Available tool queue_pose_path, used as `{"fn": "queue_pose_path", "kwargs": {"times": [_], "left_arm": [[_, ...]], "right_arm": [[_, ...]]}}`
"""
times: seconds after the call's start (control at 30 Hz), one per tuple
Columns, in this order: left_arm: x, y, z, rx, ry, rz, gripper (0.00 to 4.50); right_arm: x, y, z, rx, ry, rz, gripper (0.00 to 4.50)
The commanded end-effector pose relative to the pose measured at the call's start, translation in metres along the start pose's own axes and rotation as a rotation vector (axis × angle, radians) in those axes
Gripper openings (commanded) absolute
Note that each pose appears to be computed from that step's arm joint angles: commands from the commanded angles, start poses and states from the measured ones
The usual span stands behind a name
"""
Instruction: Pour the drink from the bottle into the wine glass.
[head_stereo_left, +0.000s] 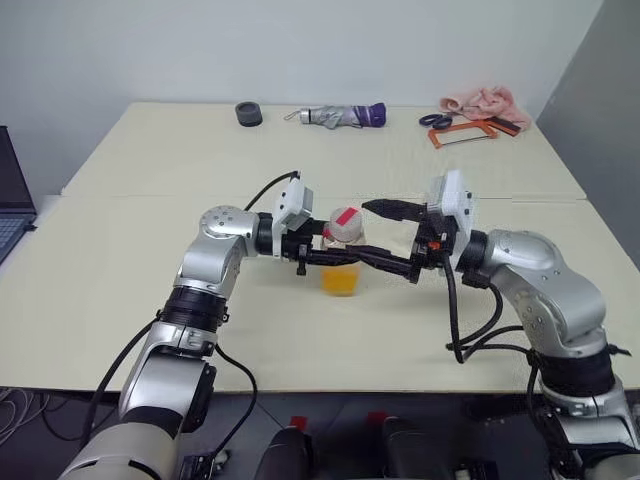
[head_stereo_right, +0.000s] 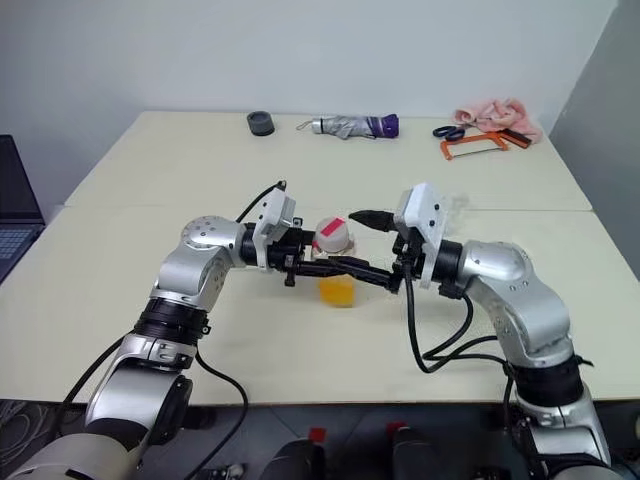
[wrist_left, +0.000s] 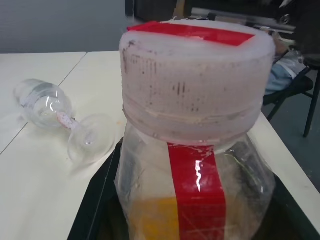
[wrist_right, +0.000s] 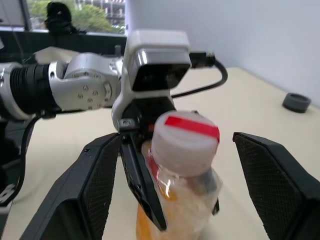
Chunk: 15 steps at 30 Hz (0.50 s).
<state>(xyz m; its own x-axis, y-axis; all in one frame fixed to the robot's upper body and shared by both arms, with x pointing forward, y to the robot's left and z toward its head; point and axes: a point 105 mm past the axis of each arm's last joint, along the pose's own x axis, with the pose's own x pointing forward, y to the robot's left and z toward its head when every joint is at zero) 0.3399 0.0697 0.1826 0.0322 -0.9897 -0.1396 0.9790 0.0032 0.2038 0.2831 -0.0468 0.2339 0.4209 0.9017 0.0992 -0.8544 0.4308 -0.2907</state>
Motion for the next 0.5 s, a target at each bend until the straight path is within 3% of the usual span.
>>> {"fn": "queue_pose_path", "kwargs": {"times": [0.03, 0.5], "left_arm": [[0.000, 0.002, 0.015, 0.052, -0.029, -0.003, 1.80], [0.003, 0.004, 0.014, 0.058, -0.027, -0.011, 1.80]], "right_arm": [[0.010, 0.010, 0.011, -0.083, -0.030, -0.071, 3.82], [0.009, -0.018, 0.001, -0.134, 0.014, -0.248, 3.82]]}}
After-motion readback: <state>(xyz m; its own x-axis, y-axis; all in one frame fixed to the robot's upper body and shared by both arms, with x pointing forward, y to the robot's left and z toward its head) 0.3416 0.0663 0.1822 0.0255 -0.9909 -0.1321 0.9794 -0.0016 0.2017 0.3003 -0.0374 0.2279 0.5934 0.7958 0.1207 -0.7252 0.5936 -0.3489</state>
